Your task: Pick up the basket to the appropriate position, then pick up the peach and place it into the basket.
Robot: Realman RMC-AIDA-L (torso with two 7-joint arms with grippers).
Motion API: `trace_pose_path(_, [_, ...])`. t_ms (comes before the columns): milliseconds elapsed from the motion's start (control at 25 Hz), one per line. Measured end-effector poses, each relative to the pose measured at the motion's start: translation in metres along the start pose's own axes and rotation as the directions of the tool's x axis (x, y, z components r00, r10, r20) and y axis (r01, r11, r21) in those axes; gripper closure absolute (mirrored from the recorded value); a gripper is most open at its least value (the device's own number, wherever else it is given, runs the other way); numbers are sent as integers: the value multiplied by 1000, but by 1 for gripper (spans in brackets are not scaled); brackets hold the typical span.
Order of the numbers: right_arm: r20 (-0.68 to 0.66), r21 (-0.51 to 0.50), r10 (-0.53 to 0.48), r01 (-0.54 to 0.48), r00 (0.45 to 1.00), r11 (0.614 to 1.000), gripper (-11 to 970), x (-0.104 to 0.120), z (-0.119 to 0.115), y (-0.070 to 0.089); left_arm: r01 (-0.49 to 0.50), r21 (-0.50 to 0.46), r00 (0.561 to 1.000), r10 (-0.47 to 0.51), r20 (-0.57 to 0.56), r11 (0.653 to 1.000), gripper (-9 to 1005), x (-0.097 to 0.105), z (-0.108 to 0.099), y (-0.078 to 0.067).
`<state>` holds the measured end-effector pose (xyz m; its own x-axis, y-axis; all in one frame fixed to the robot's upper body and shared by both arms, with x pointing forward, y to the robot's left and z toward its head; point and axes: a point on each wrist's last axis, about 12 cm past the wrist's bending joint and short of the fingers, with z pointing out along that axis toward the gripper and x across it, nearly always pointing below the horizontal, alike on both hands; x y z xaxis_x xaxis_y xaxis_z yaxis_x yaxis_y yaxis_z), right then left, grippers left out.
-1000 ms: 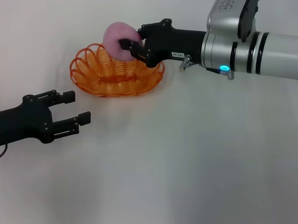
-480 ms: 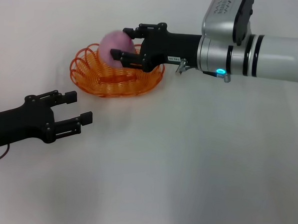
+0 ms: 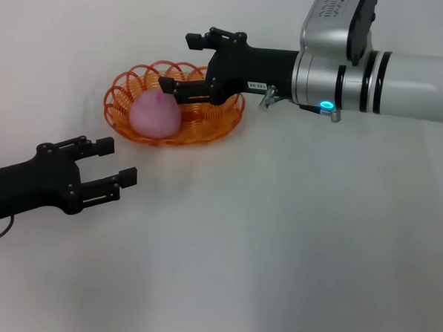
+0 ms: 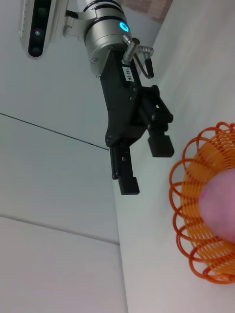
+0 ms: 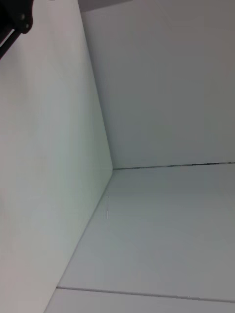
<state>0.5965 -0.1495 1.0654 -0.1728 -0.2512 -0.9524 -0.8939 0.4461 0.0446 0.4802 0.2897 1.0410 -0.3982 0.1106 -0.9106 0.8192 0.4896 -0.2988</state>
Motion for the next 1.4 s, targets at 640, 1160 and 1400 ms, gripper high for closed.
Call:
trace_pose_path(640, [47, -23, 84, -83, 995, 996, 0, 13, -40, -1, 3, 0, 1000, -3, -3, 1000, 261, 1, 0, 0])
trace_pose_path(1160, [16, -49, 95, -94, 995, 994, 0, 43, -144, 17, 14, -3, 1000, -14, -3, 1000, 260, -2, -3, 2])
trace_pose_path(1400, [-10, -23, 114, -114, 993, 993, 0, 51, -181, 19, 12, -3, 1000, -12, -5, 1000, 260, -3, -3, 2])
